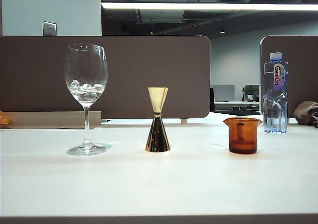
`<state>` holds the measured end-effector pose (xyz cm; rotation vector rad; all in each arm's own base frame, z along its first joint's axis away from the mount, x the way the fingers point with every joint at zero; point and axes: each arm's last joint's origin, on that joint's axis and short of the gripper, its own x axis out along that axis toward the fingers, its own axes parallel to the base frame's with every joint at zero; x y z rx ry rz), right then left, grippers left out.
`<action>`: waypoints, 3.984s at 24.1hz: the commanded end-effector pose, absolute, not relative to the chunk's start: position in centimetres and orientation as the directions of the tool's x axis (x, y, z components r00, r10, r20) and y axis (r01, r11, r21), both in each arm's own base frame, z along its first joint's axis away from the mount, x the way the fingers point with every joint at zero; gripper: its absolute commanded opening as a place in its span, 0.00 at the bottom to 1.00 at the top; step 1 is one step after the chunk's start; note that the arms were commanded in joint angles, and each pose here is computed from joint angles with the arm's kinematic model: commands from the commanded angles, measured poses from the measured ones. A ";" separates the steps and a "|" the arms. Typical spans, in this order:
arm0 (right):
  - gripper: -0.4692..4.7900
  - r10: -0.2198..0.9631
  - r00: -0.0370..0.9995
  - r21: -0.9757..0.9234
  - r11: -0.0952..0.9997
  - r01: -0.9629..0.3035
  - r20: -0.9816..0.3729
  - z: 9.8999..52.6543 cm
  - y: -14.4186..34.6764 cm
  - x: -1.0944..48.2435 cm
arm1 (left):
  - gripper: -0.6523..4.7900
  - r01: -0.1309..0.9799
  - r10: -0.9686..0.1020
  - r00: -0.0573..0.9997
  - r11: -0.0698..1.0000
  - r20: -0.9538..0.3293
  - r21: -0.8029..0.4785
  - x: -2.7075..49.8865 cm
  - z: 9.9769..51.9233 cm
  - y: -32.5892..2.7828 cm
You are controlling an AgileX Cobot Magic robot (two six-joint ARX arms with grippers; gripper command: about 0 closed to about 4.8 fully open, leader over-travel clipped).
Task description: Pick up the small amber measuring cup and pour the water in it into the jigger, then pick up the jigger and pour the water in it into the wine glass.
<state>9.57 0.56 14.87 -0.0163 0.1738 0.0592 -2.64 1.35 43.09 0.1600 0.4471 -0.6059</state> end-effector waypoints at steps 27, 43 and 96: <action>0.08 0.003 1.000 0.231 0.973 0.002 -0.021 23.6 0.2 6.6 | 0.12 0.579 -0.512 0.731 0.815 -0.450 0.013 -2.7 43.1 1.4; 0.12 0.190 0.982 0.000 0.982 -0.190 -0.001 42.5 0.9 9.0 | 0.12 0.579 -0.512 0.731 0.815 -0.450 0.013 -2.7 43.1 1.4; 0.92 0.431 0.864 0.102 0.902 -0.420 -0.261 12.1 7.8 27.6 | 0.12 0.578 -0.511 0.732 0.816 -0.451 0.013 -2.7 43.1 1.4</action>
